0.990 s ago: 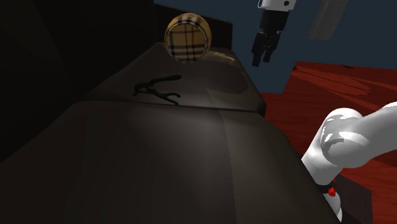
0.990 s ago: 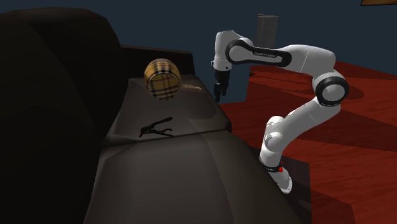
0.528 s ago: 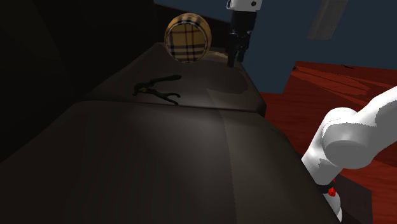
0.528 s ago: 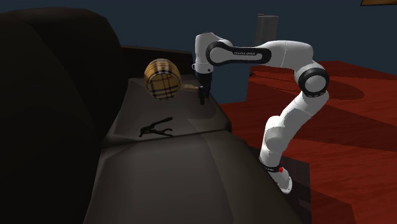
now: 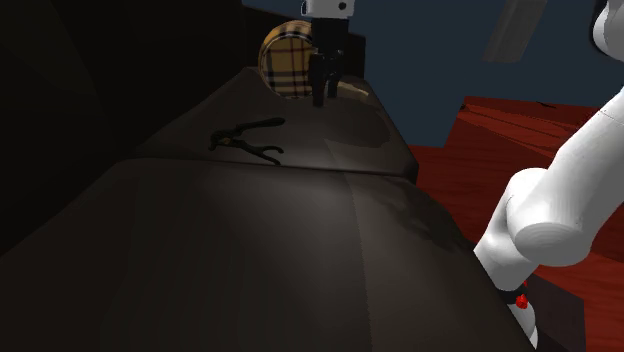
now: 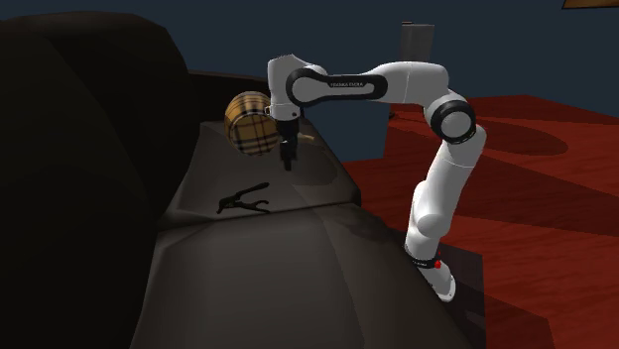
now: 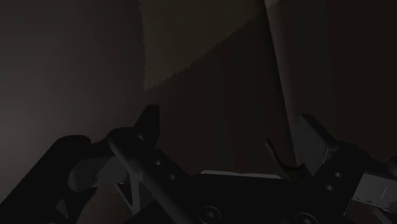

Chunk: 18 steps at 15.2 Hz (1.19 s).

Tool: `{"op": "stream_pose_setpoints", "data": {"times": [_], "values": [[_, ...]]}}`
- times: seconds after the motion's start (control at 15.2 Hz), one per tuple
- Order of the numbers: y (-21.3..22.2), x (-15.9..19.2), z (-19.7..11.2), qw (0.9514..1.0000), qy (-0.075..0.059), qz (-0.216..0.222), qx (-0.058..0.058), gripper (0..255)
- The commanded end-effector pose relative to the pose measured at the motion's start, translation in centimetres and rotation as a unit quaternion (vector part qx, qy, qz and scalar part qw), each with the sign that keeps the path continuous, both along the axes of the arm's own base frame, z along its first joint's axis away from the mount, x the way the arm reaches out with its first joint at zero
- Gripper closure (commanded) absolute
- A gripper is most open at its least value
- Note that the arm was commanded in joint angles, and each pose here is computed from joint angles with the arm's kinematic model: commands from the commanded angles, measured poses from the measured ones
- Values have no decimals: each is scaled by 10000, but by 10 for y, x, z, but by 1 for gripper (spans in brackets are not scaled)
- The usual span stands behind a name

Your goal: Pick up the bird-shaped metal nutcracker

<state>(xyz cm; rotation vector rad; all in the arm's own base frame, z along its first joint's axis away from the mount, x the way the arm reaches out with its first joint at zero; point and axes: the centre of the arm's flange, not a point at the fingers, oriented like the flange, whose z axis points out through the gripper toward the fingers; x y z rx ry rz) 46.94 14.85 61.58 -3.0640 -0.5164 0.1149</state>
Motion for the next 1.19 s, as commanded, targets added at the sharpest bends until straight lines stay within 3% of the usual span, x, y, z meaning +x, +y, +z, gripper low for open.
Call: {"op": "stream_pose_setpoints", "data": {"times": [0.0, 0.33, 0.73, 1.12], "values": [[24, 15, -4, 9997, 45, 233, 17, 0], [81, 52, -13, 9967, 151, 801, 53, 0], [155, 87, -23, 9886, 278, 1479, 95, 0], [162, 90, -50, 9876, 290, 1540, 99, 0]]}}
